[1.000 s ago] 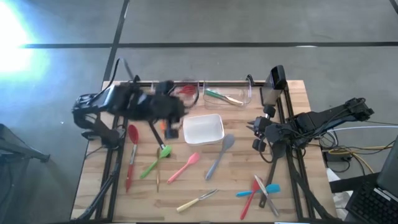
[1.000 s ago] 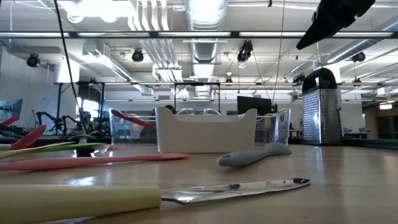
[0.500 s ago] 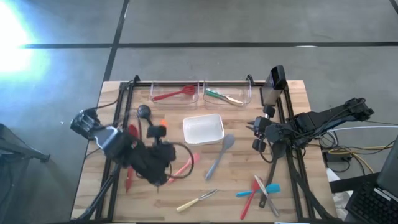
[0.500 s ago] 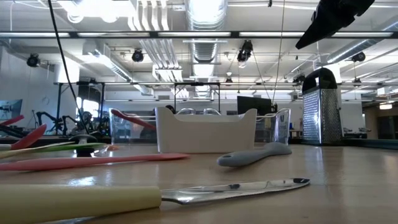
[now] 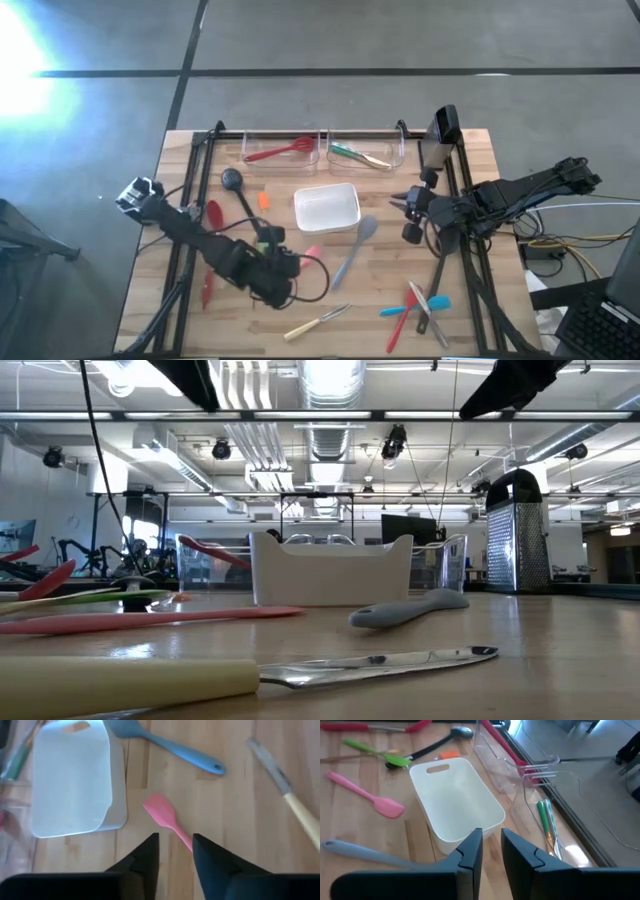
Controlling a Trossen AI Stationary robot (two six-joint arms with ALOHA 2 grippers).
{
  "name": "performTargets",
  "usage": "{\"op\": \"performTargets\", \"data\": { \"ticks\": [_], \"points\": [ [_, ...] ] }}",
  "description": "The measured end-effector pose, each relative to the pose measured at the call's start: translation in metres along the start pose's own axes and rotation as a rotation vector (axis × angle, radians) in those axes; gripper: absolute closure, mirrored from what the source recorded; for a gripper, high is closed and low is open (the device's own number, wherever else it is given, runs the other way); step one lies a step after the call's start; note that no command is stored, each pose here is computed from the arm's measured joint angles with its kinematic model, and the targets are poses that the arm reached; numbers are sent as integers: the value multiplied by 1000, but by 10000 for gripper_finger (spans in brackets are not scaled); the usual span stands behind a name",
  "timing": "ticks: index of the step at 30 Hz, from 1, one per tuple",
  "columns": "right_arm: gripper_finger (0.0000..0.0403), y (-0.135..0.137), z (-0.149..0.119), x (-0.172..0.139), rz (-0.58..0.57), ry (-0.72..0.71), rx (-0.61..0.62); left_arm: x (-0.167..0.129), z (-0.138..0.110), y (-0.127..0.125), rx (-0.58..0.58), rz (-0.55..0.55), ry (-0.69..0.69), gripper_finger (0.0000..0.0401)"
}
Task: Pick & Place Kitchen Items
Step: Put the pink spatula into the white bin
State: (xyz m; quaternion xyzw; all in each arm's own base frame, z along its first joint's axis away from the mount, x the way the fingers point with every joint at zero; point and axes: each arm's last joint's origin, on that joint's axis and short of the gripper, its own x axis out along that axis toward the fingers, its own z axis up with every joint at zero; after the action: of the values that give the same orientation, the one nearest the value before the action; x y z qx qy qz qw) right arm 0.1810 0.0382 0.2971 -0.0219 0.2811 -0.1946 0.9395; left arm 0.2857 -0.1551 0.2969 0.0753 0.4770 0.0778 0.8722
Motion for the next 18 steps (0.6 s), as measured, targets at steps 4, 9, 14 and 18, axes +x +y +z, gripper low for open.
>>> {"op": "performTargets", "data": {
  "ticks": [4,9,14,18],
  "points": [
    [328,0,1,0,3,-6,5,22,-1,9,2,-48,21,223],
    [319,1,2,0,8,-13,32,49,-1,24,25,-169,32,171],
    [312,1,1,0,9,-12,46,70,-4,41,45,-203,40,147],
    [308,1,1,0,11,-11,42,81,-3,54,49,-212,20,146]
  ]
}}
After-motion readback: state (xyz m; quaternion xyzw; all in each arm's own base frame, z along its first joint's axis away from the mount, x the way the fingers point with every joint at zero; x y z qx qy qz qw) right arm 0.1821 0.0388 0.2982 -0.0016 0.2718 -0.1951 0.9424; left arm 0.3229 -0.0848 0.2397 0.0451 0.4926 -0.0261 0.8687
